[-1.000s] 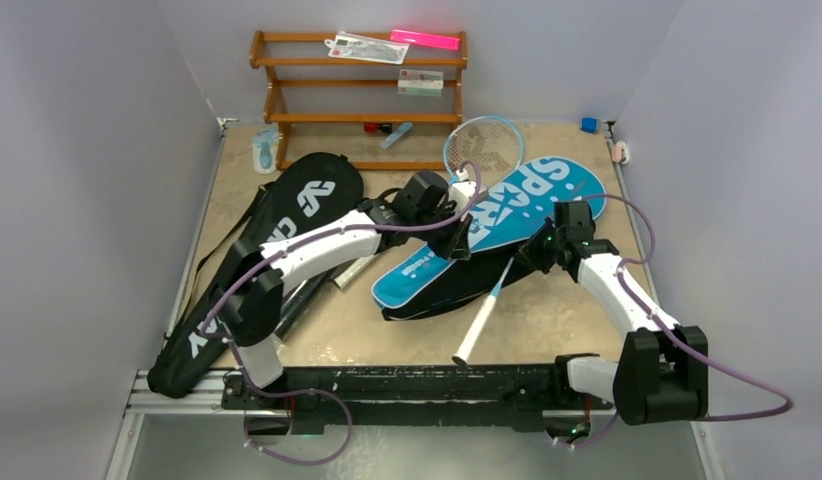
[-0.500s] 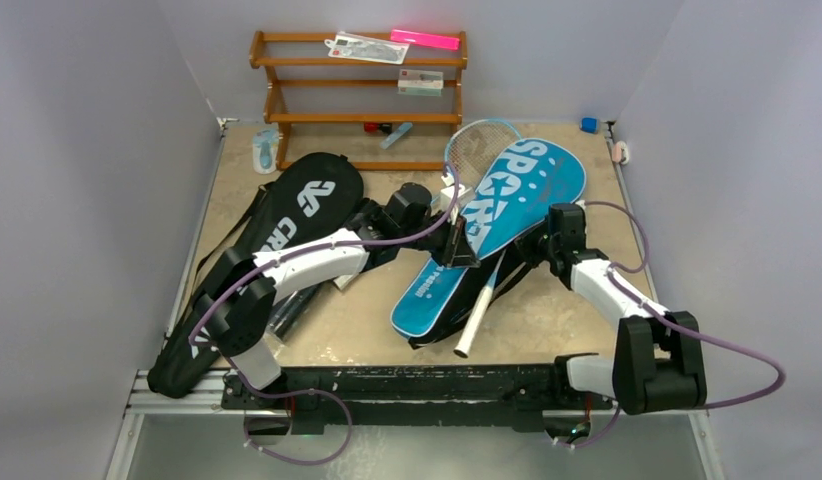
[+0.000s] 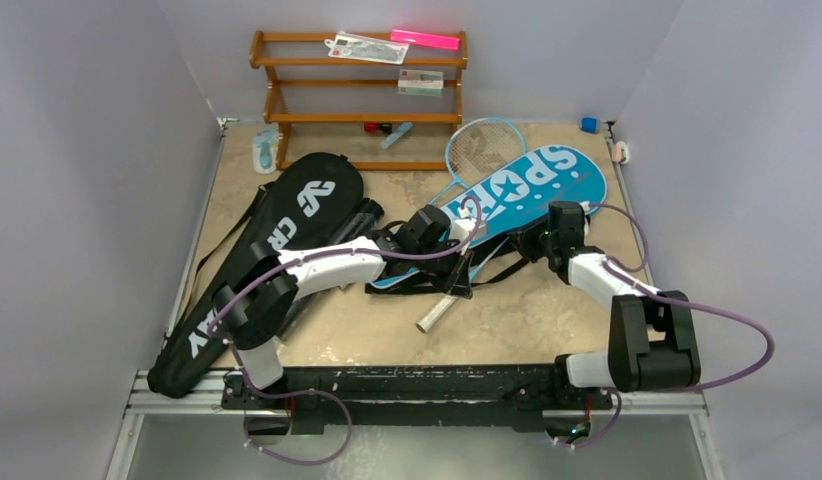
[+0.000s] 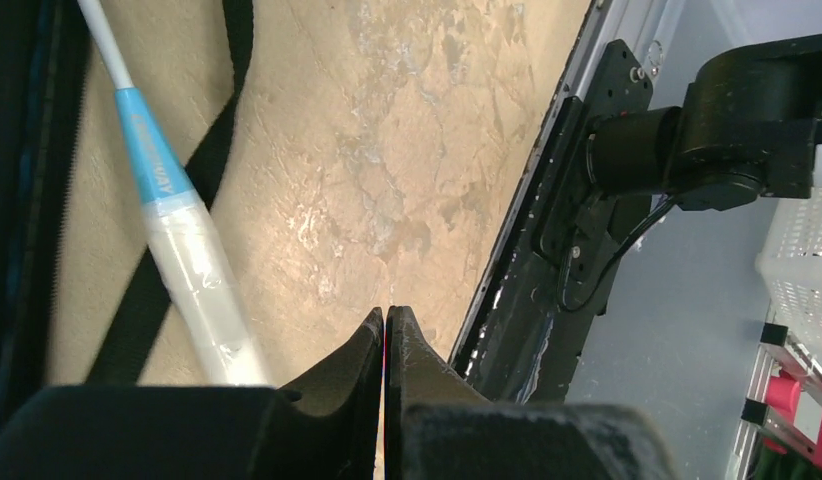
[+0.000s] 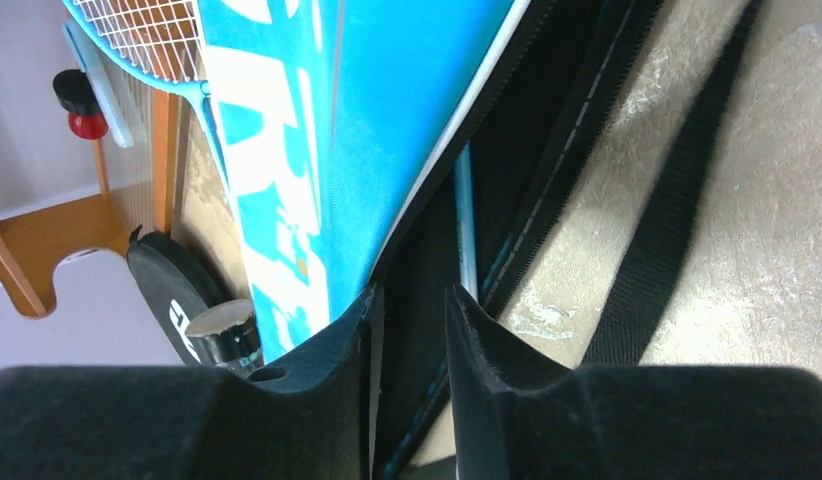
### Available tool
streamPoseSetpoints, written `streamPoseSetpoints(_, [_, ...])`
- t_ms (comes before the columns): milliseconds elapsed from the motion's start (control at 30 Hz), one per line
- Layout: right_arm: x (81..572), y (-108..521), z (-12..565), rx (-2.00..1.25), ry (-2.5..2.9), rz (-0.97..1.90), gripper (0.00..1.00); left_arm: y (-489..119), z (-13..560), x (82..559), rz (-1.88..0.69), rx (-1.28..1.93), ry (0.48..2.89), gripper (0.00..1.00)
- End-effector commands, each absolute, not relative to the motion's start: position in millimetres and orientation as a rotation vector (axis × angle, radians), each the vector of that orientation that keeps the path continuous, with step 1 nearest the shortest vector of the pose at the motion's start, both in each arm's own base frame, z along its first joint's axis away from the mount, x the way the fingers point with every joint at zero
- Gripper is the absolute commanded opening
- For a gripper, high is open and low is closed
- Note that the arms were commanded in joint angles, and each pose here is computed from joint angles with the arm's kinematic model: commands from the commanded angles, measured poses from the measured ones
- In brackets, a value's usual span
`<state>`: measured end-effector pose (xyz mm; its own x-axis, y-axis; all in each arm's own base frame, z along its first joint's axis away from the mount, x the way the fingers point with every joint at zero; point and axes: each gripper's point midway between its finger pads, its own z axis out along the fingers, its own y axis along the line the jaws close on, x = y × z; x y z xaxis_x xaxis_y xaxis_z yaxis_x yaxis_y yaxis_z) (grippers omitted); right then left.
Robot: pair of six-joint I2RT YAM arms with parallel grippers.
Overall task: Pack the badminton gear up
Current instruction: Place the racket in the racket bag.
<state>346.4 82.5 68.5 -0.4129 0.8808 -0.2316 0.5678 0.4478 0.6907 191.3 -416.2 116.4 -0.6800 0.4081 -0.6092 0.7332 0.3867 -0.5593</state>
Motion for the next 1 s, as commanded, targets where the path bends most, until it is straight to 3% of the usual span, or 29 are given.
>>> streamPoseSetpoints(0, [354.1,84.3,79.8,1.178,2.076,0.745,0.31,-425.9,129.0,200.9,-1.220,0.983,2.208,0.01])
streamPoseSetpoints(133, [348.1,79.3,78.5,1.170,2.080,0.705,0.29,-409.9,126.8,229.5,-0.948,0.949,2.208,0.21])
streamPoseSetpoints(300, [342.7,85.0,89.6,1.084,2.122,0.725,0.28,-382.4,125.8,256.5,-0.596,0.957,2.132,0.37])
streamPoseSetpoints(367, [339.6,86.0,92.3,1.063,2.127,0.730,0.25,-372.8,118.8,264.4,-0.457,0.986,2.116,0.50])
streamPoseSetpoints(533, [330.6,91.2,99.3,0.974,2.168,0.747,0.24,-356.6,95.4,280.1,-0.140,1.066,2.103,0.68])
streamPoseSetpoints(700, [315.5,95.0,97.0,0.939,2.187,0.774,0.23,-352.3,73.0,289.4,0.018,1.142,2.090,0.73])
streamPoseSetpoints(967, [299.7,95.7,99.9,0.868,2.189,0.780,0.21,-346.3,55.3,308.0,0.190,1.152,2.088,0.70])
